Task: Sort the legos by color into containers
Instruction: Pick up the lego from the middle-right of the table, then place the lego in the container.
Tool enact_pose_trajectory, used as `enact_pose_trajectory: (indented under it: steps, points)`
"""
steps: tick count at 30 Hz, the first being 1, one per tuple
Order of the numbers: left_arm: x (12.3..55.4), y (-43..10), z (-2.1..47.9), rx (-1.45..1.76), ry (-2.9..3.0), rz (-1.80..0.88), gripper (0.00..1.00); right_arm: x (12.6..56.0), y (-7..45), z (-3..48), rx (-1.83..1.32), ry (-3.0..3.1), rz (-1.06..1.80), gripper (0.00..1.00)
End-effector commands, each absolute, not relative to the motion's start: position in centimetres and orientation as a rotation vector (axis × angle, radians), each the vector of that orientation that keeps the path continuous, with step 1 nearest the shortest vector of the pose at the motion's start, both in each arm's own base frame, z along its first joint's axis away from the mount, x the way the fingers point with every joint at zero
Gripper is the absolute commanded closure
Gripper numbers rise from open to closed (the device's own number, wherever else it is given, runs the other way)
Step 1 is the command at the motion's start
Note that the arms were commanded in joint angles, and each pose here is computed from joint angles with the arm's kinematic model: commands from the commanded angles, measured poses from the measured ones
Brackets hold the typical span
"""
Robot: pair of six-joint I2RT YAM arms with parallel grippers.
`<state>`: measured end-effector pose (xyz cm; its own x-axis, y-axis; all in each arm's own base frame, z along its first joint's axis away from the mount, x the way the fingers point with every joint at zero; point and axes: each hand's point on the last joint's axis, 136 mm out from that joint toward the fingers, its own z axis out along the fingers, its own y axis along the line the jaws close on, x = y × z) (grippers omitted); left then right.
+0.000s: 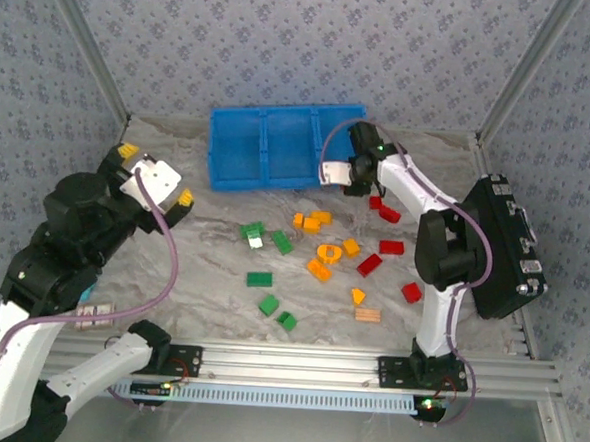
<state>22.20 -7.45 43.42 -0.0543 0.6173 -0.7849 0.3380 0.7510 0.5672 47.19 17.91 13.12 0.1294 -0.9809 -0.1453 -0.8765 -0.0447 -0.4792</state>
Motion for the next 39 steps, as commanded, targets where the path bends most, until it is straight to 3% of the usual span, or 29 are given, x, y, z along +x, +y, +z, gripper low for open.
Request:
enact_pose_trajectory:
  steps: [1,6,17,24,32,39]
  points:
    - [22.0,-6.7,46.7,0.708,1.607,0.302,0.00,49.6,18.2,14.1,-1.928,1.785,-0.361,0.76]
    - [22.3,-7.4,47.6,0.699,1.617,0.249,0.00,53.9,19.1,14.3,-1.777,1.869,-0.399,0.75]
    - [23.0,-9.7,46.2,0.776,1.591,0.167,0.00,58.4,20.4,10.8,-1.703,1.851,-0.544,0.69]
    - [23.0,-8.9,45.5,0.724,1.644,0.179,0.00,58.5,20.8,9.3,-1.699,1.877,-0.539,0.47]
    - [22.7,-8.3,45.8,0.679,1.645,0.173,0.00,57.9,19.8,10.6,-1.679,1.875,-0.567,0.41]
    - [22.2,-8.4,46.2,0.663,1.623,0.138,0.00,55.6,17.7,15.2,-1.521,1.901,-0.565,0.37]
